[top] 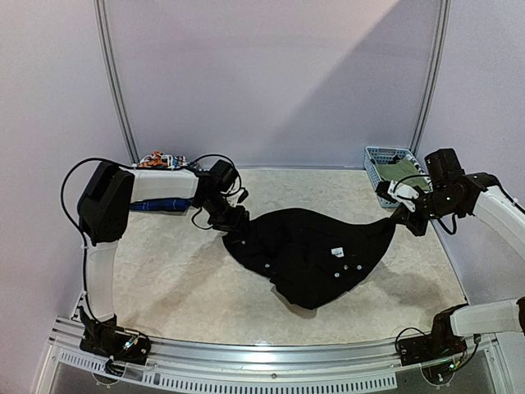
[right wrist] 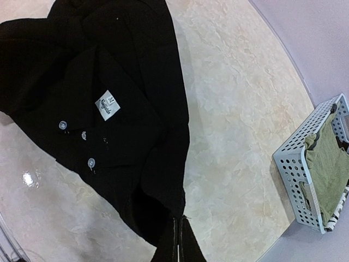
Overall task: Fold and stack the mixed laundry pile
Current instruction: Pick up the crumpled shirt from the center of the board.
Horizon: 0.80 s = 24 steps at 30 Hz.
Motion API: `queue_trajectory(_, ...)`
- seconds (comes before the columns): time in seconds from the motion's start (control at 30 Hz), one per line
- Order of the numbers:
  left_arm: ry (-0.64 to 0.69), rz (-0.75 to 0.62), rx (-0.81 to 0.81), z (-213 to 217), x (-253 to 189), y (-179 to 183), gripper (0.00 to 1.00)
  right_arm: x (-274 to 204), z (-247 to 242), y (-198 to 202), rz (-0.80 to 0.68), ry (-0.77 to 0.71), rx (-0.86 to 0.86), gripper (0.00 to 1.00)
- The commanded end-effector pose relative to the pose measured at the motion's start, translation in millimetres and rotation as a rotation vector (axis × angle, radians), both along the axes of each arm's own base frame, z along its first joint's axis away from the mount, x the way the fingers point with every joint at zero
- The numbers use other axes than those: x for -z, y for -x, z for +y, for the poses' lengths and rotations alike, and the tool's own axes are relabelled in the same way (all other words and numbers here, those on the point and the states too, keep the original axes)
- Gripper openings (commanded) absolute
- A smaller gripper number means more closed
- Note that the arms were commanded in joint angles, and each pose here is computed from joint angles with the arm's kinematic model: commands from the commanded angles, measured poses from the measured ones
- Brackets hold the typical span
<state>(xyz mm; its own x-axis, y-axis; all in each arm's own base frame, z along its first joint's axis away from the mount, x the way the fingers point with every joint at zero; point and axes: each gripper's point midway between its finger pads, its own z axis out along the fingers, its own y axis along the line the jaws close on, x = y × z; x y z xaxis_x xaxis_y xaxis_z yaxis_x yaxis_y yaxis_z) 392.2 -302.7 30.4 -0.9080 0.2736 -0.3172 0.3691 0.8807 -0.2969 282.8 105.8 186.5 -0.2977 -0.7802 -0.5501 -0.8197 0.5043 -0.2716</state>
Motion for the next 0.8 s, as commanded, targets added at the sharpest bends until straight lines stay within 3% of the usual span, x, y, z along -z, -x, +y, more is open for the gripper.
queue_trajectory(0.0,0.085,-0.021,0.02,-9.0,-12.4,-6.3,0.45,-8.6,1.6,-6.7,-0.029,-0.025,0.013,0.0)
queue_trajectory(0.17,0.109,-0.077,0.02,-9.6,-35.1,-8.0,0.12,-8.4,0.9,-13.7,-0.036,-0.026,0.033,0.0)
queue_trajectory(0.27,0.113,-0.163,0.01,-2.9,-67.5,-11.1,0.02,-11.1,-1.2,-23.0,-0.055,-0.021,0.061,0.0)
queue_trajectory(0.5,0.079,-0.394,-0.021,32.4,-167.0,-1.1,0.0,-46.7,1.3,-58.1,-0.134,-0.049,0.11,0.0)
queue_trajectory(0.63,0.094,-0.489,-0.035,57.5,-220.0,27.3,0.0,-90.2,10.1,-75.3,-0.202,-0.128,0.128,0.0)
queue_trajectory(0.77,0.14,-0.56,-0.068,84.5,-263.0,67.2,0.0,-141.0,24.4,-63.2,-0.271,-0.281,0.104,0.0)
